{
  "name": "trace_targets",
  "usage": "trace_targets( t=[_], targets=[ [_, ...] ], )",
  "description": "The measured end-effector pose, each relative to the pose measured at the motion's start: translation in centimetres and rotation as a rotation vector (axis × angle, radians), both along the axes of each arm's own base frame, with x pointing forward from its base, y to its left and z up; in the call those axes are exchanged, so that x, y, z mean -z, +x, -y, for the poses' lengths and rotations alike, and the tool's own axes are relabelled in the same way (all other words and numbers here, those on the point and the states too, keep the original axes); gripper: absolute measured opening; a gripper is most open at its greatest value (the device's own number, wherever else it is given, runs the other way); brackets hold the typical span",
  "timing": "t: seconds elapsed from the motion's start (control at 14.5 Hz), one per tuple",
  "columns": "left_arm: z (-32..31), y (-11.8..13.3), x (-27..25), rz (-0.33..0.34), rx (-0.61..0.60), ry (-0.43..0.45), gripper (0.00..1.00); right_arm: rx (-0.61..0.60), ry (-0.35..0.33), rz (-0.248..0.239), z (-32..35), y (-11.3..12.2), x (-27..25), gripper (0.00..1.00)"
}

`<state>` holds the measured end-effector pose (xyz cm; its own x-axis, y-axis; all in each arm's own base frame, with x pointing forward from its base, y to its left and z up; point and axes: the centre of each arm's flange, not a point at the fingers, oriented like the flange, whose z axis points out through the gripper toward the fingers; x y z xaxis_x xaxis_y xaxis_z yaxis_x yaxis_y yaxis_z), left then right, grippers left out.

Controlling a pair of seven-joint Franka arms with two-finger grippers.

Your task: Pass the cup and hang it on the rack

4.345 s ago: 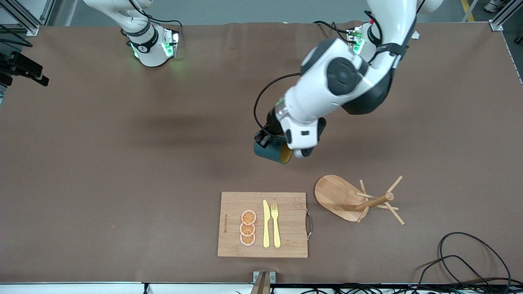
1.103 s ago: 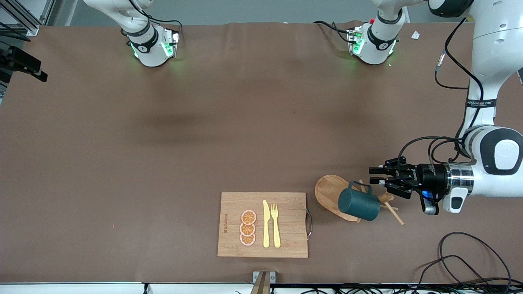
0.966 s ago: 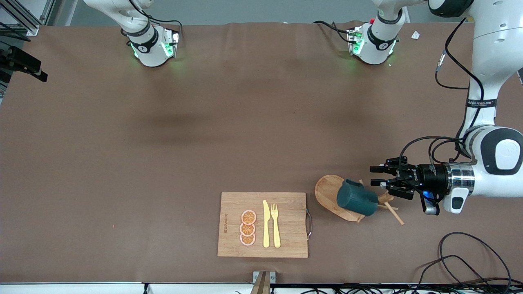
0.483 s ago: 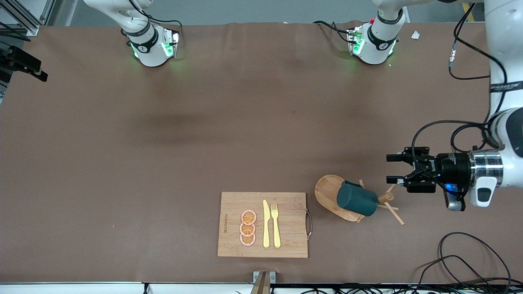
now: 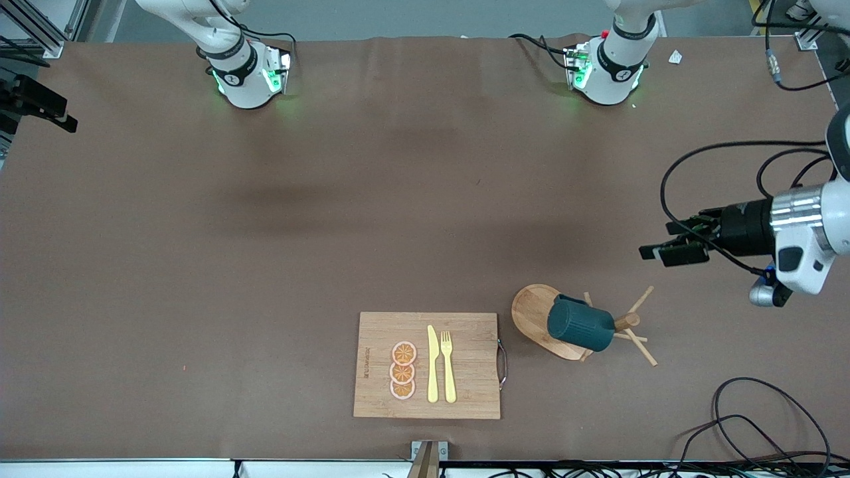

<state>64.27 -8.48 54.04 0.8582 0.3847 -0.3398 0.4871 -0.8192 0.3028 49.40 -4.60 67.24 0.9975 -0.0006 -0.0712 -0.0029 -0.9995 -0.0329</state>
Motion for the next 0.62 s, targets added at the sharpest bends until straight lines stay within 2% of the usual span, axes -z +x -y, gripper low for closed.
trace_targets(
  t=[0.28,0.41,0.62],
  targets=[
    [2.4,-2.3,-4.0,0.146,0.212,0.256,1.00,0.000,0.000,0.000,0.0,0.0,0.0,1.00],
    [2.9,-3.3,-5.5,0.171,0.255,0.317,1.00,0.000,0.000,-0.001,0.0,0.0,0.0,1.00],
    [2.8,-5.0,-8.2,0.209,0.321,0.338,1.00,0.000,0.000,-0.002,0.0,0.0,0.0,1.00]
  ],
)
